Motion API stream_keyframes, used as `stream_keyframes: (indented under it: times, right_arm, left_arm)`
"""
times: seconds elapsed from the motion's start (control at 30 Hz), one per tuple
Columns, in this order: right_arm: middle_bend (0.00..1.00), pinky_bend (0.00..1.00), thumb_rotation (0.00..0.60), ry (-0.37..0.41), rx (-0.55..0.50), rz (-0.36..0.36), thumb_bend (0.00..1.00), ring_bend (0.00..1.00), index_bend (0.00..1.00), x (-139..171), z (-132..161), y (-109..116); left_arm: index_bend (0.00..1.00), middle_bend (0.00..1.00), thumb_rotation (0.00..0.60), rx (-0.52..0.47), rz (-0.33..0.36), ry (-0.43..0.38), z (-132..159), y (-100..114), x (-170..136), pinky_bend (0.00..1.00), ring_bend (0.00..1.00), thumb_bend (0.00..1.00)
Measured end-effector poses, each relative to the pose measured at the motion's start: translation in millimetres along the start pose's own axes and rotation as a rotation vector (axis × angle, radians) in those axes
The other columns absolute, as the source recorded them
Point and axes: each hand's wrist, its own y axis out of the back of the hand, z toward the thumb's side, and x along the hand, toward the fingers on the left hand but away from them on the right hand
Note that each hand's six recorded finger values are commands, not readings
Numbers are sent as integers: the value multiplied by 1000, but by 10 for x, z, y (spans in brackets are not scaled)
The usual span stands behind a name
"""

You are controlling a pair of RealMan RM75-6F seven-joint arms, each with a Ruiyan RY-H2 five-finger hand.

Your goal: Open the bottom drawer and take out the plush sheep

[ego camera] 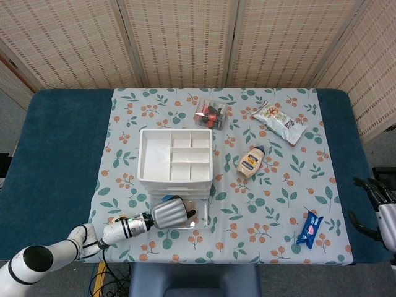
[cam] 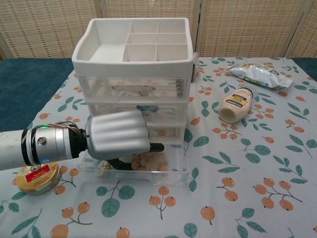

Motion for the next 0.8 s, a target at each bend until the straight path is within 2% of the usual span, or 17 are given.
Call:
stream_keyframes:
  times: [0.63,0.8]
  right_arm:
    - [242,252,600,2,2,3,371,177,117,-18,18,-10]
    - [242,252,600,5,2,4,372,177,117,-24,30,-17]
  left_arm:
    - [496,1000,600,-47,24,25,-22,51,-22,1000,1000,214]
    - [500,1000,600,-38,5,12,14,9,-26,1000,1000,214]
